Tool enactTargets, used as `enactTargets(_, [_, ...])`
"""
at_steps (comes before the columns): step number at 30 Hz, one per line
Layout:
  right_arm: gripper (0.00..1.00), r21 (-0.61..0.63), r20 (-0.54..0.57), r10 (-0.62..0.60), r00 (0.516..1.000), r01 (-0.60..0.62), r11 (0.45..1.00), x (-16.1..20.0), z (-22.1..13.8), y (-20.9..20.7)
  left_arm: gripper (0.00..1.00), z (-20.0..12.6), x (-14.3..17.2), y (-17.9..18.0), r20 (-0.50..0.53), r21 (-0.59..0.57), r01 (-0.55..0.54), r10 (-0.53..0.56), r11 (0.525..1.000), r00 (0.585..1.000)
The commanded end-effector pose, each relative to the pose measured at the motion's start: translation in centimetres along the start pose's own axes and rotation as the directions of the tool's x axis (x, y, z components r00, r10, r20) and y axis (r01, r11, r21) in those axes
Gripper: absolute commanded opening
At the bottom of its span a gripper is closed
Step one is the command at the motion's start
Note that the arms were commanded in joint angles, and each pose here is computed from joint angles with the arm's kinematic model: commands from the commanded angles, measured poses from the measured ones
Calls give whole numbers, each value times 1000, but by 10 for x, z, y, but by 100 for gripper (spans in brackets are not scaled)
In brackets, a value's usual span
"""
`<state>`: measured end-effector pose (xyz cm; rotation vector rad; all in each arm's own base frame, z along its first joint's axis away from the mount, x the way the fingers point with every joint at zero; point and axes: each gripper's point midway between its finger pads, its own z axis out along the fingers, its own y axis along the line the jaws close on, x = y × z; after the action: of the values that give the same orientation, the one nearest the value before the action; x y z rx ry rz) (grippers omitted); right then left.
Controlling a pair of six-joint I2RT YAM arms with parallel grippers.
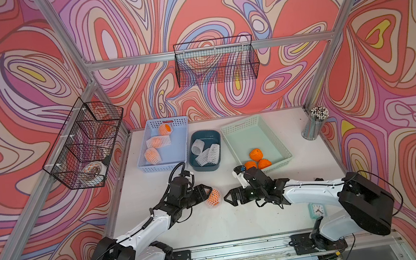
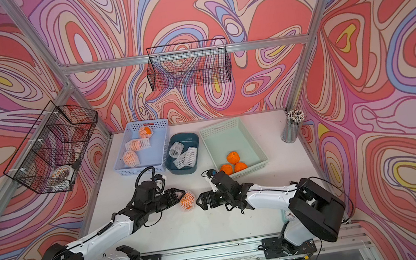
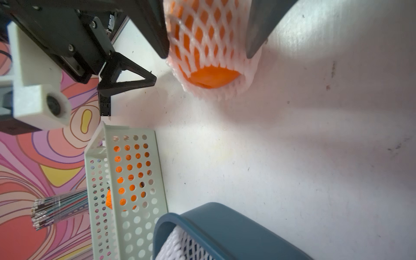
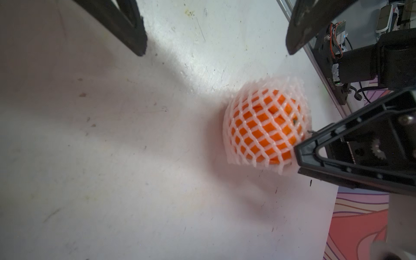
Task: Remove foam nets from oranges
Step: Remove the foam net from the orange.
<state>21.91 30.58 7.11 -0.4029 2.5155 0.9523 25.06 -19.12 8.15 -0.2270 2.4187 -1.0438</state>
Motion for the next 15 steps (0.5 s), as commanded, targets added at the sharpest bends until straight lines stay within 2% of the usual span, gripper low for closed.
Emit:
enactTargets(1, [98, -24, 19, -13, 1000, 13, 1000, -10, 4, 10, 49, -5, -1, -6, 19, 39, -12, 11, 999, 1000])
enactTargets(7, [98, -78, 53, -34, 998, 38, 996, -22, 11, 22, 42, -3, 3, -9, 5, 73, -24, 24, 997, 1000])
enactTargets(15, [98, -129, 70, -132, 989, 140, 982, -34, 19, 37, 40, -2, 6, -13, -1, 116, -30, 31, 993, 1000])
